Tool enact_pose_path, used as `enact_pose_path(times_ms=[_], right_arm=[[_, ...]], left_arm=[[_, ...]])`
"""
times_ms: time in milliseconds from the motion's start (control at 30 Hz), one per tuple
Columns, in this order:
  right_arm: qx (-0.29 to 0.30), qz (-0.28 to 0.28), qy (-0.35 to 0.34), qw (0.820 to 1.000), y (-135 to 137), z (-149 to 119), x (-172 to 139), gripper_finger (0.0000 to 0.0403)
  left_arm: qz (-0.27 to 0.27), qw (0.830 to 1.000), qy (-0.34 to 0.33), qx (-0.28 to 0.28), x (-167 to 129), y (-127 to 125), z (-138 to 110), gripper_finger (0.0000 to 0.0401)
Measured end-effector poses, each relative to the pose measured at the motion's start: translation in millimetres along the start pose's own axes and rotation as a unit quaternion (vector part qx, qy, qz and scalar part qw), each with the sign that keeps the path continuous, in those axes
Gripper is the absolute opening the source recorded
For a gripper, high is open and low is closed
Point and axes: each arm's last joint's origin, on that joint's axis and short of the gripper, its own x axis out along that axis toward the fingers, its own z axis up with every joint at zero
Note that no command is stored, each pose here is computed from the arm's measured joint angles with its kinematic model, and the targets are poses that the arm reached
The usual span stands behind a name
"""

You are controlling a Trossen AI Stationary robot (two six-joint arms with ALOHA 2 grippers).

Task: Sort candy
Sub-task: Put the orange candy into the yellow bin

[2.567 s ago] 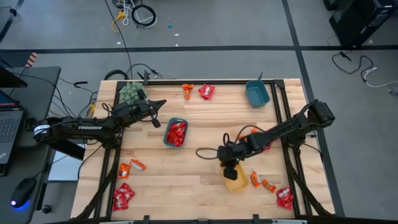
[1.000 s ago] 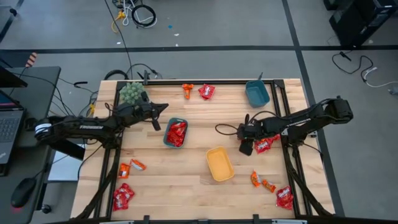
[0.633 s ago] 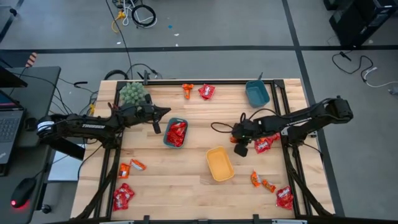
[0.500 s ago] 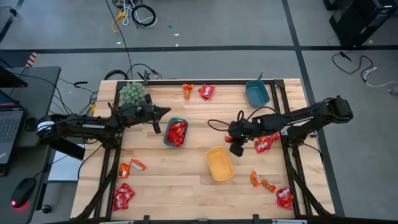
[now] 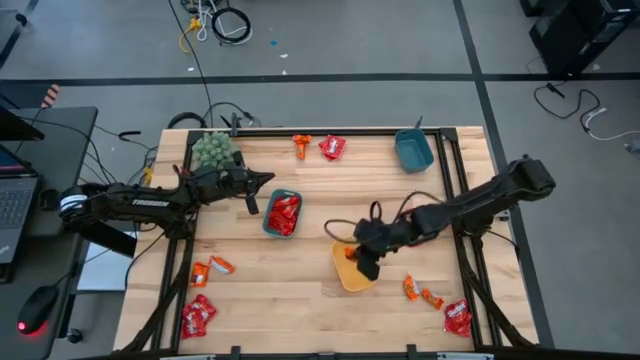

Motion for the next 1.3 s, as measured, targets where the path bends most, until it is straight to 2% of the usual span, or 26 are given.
enact_pose_path(times_ms=[200, 467, 533, 667, 767, 900, 1033, 1167, 1300], right_arm=[[-0.006, -0.019, 0.022, 1.000, -3.4, -8.2, 31.9, 0.0030], [-0.008, -0.033, 0.027, 0.999, -10.4, -7.1, 41.3, 0.0095], [-0.016, -0.029, 0.021, 0.999, -10.1, -4.2, 36.9, 0.0115], [-0.043, -0.013, 0.002, 0.999, -7.1, 2.5, 21.6, 0.0149], [-0.062, -0.004, -0.018, 0.998, -4.1, 7.0, 3.6, 0.0156], [-0.099, -0.020, -0.039, 0.994, -3.8, 8.4, -19.3, 0.0143], [-0.137, -0.039, -0.049, 0.989, -5.4, 8.2, -31.0, 0.0106], [-0.185, -0.043, -0.048, 0.981, -5.5, 8.3, -31.0, 0.0057], [-0.222, -0.055, -0.040, 0.973, -8.5, 5.7, -23.8, 0.0014]], left_arm=[[0.001, 1.000, 0.000, 0.000, 0.0, 0.1, 0.0, 0.0000], [-0.009, 1.000, 0.000, 0.000, 0.0, -0.5, -0.1, 0.0000], [-0.037, 0.999, -0.001, 0.000, 0.0, -2.1, -0.2, 0.0000], [-0.126, 0.992, 0.018, 0.007, 5.3, -12.6, 3.9, 0.0000], [-0.173, 0.982, 0.073, 0.017, 14.7, -24.8, 11.6, 0.0000], [-0.219, 0.956, 0.190, 0.050, 22.8, -45.6, 29.4, 0.0000], [-0.229, 0.929, 0.281, 0.073, 18.6, -67.7, 54.9, 0.0000], [-0.230, 0.913, 0.335, 0.043, 8.1, -87.9, 77.4, 0.0000], [-0.216, 0.896, 0.388, 0.000, -4.1, -100.2, 83.3, 0.0000]])
